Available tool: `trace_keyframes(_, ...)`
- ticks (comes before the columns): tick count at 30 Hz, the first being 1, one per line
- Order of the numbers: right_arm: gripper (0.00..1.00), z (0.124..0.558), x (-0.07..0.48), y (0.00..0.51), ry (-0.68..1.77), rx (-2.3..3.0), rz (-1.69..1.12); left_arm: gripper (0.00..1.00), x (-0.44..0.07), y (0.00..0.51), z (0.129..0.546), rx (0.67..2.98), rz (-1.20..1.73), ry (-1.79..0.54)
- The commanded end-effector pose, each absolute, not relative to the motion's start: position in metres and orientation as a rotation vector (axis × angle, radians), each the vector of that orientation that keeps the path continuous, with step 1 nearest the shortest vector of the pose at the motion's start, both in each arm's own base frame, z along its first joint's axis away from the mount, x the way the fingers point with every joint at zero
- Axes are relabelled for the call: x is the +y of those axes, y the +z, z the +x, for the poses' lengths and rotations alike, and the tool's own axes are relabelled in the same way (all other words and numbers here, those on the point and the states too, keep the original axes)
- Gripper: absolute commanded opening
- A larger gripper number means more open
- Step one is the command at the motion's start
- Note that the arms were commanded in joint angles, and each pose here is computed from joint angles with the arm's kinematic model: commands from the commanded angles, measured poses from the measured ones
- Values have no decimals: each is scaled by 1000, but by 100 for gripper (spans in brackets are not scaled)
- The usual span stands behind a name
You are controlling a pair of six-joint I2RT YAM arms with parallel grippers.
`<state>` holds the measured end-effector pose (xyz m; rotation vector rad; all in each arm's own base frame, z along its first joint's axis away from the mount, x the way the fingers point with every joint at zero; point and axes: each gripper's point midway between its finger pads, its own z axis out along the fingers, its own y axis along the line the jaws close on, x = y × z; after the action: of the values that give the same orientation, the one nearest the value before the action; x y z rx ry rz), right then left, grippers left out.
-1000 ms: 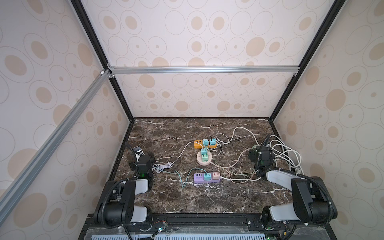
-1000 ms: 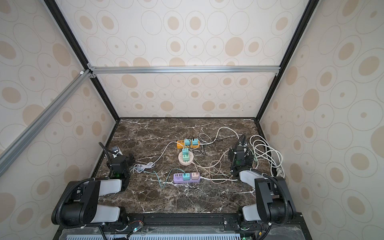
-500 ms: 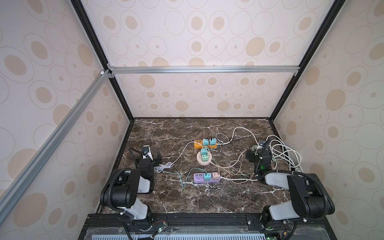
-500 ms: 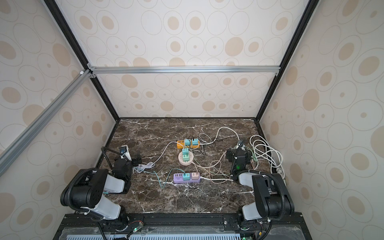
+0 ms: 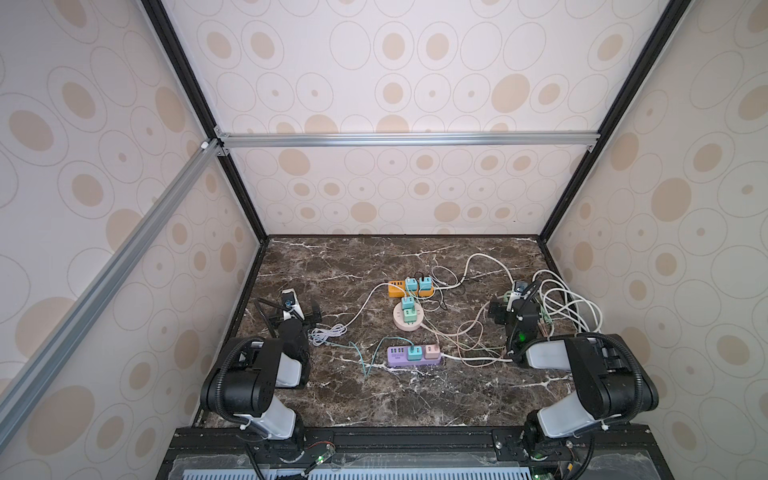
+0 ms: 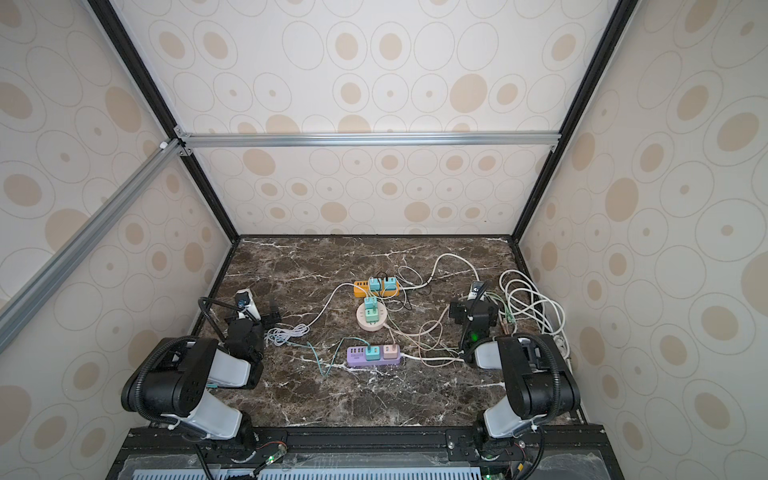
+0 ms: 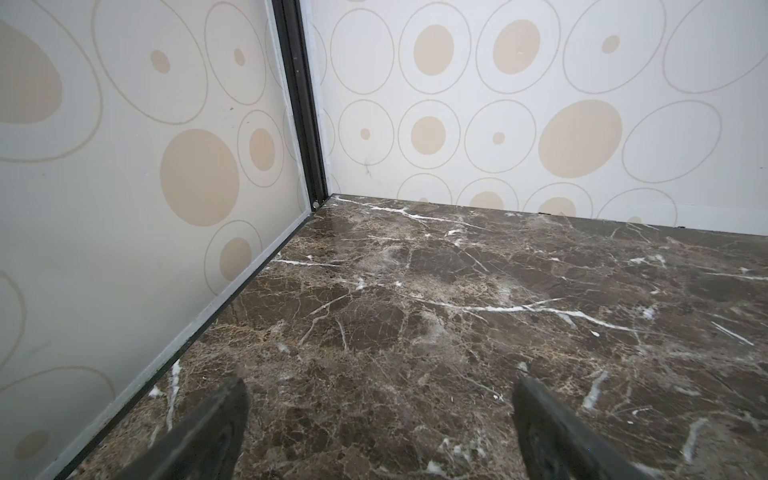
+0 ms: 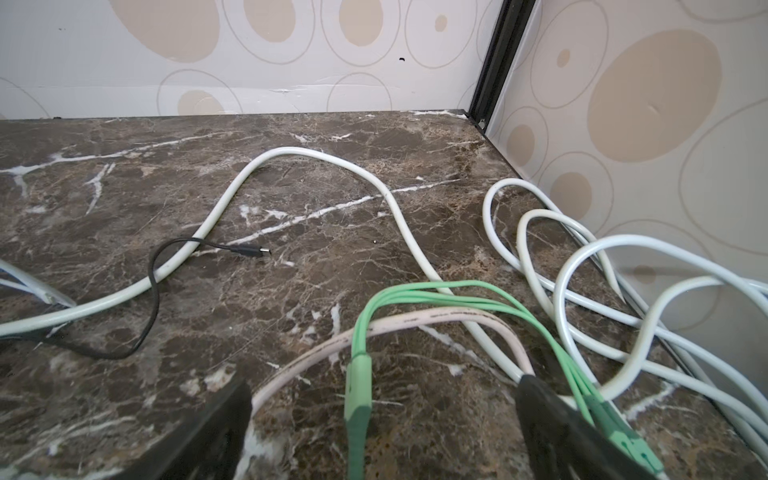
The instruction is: Insert the plug
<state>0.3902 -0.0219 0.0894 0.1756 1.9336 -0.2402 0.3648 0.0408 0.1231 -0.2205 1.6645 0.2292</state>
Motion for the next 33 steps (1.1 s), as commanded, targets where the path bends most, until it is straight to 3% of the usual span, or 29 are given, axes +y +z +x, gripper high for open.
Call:
trace_keyframes(1,100,391,-23,89,-245,1944,178,98,41,134,365,1622,-213,248)
trace_keyframes(9,100,391,-23,89,-245,1945,172,98,41,134,365,1622,-212,249)
trace_keyframes(15,100,399,13,84,-41,1988,-47,98,41,133,365,1623,-212,249)
trace_keyframes(33,100,398,12,84,-39,1989,-48,98,40,133,366,1625,-206,248)
